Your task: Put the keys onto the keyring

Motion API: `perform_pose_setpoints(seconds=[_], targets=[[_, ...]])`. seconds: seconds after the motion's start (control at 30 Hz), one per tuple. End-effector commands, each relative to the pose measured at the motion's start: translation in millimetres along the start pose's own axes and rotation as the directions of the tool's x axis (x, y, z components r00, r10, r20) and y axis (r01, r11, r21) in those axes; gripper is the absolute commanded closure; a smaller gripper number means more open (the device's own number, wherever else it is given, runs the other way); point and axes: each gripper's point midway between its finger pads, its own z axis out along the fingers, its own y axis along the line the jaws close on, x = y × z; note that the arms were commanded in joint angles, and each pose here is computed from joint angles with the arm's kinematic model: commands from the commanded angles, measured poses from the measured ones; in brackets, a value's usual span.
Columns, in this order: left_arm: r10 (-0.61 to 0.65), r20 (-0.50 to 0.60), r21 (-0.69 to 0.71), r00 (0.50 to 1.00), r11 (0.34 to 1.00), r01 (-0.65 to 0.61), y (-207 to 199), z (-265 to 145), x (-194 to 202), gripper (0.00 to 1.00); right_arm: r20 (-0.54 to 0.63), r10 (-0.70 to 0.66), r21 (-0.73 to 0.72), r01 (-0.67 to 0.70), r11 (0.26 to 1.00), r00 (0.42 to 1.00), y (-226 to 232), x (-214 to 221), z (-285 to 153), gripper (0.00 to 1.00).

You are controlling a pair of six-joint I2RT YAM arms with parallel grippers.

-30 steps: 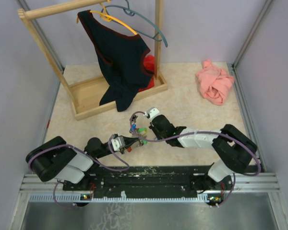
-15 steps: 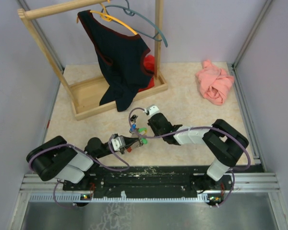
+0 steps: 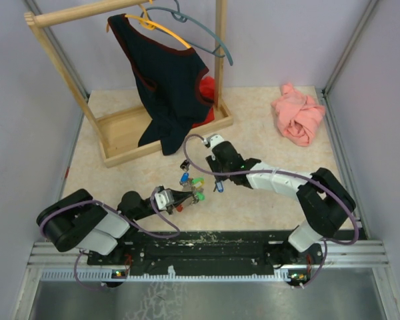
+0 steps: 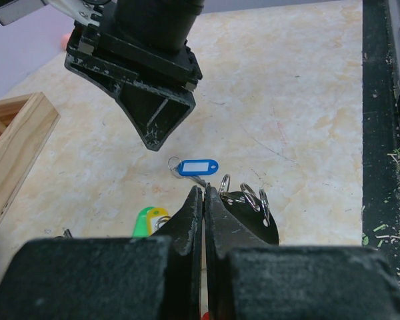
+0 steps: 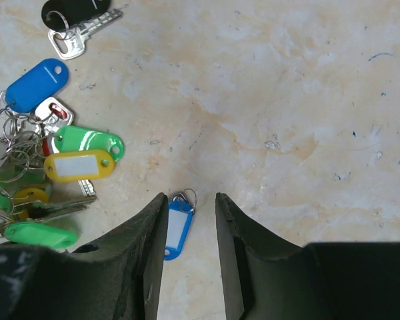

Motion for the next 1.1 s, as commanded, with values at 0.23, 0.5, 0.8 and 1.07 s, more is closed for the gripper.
perform_pose_setpoints(seconds=[0.23,0.5,0.8,1.07], targets=[[0.014,0.065,0.013,0.998,1.0,-0.015,-6.2,-6.0,-14.0,0.99,0.053,0.027,-0.314,-0.009,0.949,0.998,28.3,-32.8,-29.5,0.7],[0.007,0.064,0.021,0.998,1.0,-0.008,-7.4,-5.3,-13.3,0.99,0.523,-0.118,-0.446,0.389,0.806,0.844,62.4,-59.1,-87.4,0.71],[-0.024,0.067,0.033,0.997,0.999,0.022,-10.3,-4.5,-12.2,0.99,0.611,-0.154,-0.471,0.512,0.718,0.777,86.6,-49.5,-82.6,0.73],[-0.037,0.065,0.019,0.997,0.999,0.036,-8.5,-4.9,-12.2,0.99,0.593,-0.229,-0.485,0.569,0.664,0.772,106.5,-25.3,-67.8,0.73]])
